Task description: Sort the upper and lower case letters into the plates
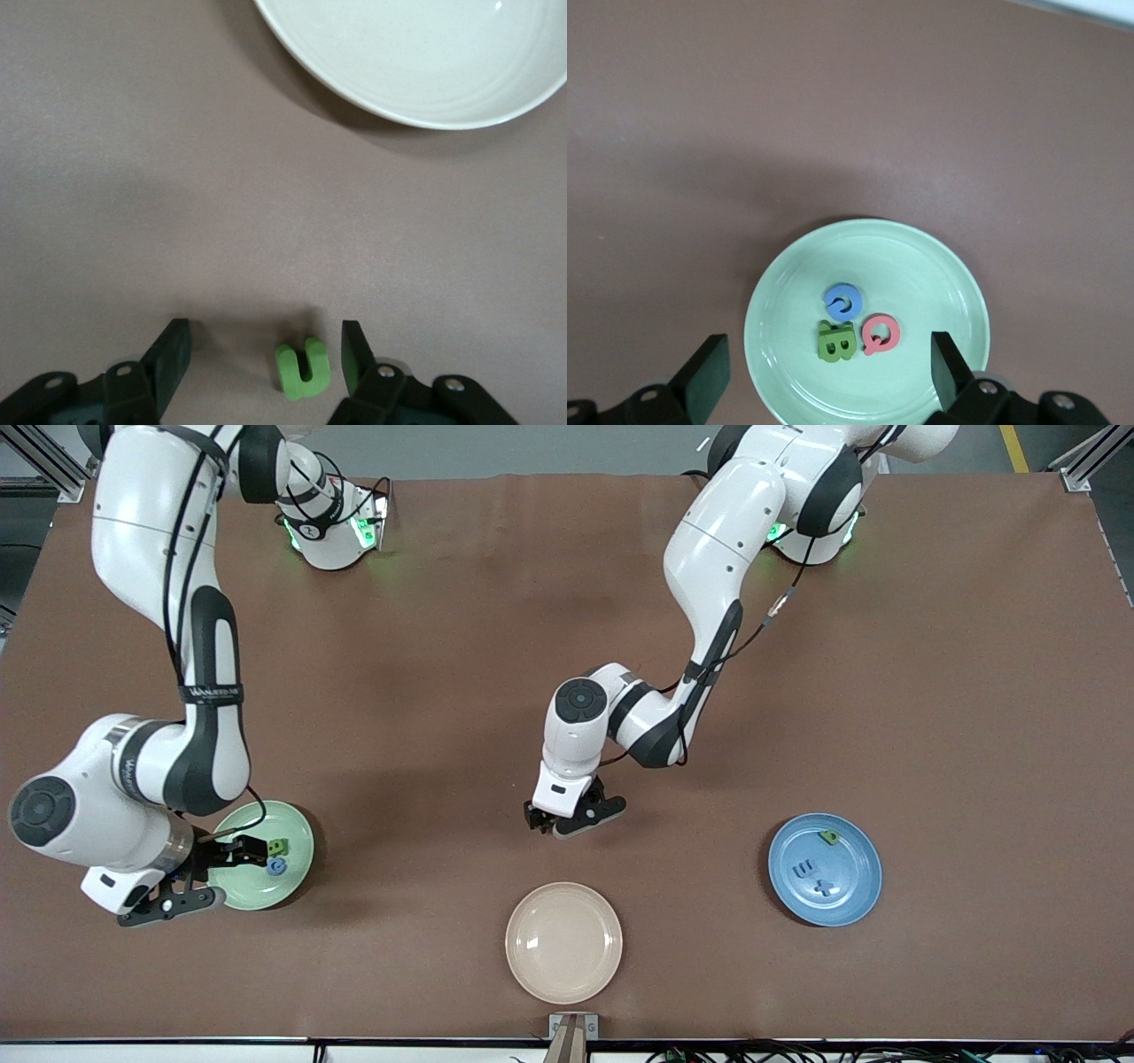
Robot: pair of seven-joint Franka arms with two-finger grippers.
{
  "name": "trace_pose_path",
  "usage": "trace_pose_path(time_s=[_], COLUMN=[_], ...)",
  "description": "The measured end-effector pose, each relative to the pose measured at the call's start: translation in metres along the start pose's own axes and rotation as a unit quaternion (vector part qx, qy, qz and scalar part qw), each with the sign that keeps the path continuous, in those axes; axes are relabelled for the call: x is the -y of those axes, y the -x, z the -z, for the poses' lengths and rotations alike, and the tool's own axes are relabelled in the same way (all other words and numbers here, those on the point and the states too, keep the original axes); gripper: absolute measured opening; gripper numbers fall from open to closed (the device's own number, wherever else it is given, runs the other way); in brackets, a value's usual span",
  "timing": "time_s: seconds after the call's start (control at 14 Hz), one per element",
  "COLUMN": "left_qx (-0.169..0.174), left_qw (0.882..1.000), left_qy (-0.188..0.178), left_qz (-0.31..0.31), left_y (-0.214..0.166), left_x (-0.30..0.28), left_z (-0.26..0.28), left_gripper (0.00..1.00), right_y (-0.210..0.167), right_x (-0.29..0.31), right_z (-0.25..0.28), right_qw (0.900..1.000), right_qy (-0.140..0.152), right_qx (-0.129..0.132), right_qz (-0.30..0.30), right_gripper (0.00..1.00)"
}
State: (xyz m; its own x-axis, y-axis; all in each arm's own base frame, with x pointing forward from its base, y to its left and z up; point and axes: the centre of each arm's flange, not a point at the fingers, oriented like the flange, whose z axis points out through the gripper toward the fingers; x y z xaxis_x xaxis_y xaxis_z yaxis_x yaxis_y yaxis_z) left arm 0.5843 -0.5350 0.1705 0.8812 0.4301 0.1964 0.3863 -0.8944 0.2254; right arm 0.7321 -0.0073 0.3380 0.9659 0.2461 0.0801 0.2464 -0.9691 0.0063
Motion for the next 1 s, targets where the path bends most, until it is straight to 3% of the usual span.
trace_pose_path(time_s=[0.36,0.72,1.0], left_qx=[-0.023,-0.051,-0.074], left_qw=[0.998,0.99,0.972], left_qy=[0.017,0.012,-0.002], left_qz=[-0.052,-0.128,-0.221], left_y=[0.001,0.023,0.025], left_x=[-0.004,-0.016,-0.018], left_z=[-0.001,0.006,0.008], left_gripper=[0.74,0.71,0.64], right_y=[0.019,0.044,0.069], right_x=[-0.009,-0.013,0.018], right_z=[0.069,0.133,0.185], right_qw=[0.999,0.999,0.997], right_qy=[-0.03,-0.024,-0.025], right_qx=[-0.025,-0.006,0.01], right_qz=[-0.016,-0.04,-0.068], right_gripper=[1.0,1.0,1.0])
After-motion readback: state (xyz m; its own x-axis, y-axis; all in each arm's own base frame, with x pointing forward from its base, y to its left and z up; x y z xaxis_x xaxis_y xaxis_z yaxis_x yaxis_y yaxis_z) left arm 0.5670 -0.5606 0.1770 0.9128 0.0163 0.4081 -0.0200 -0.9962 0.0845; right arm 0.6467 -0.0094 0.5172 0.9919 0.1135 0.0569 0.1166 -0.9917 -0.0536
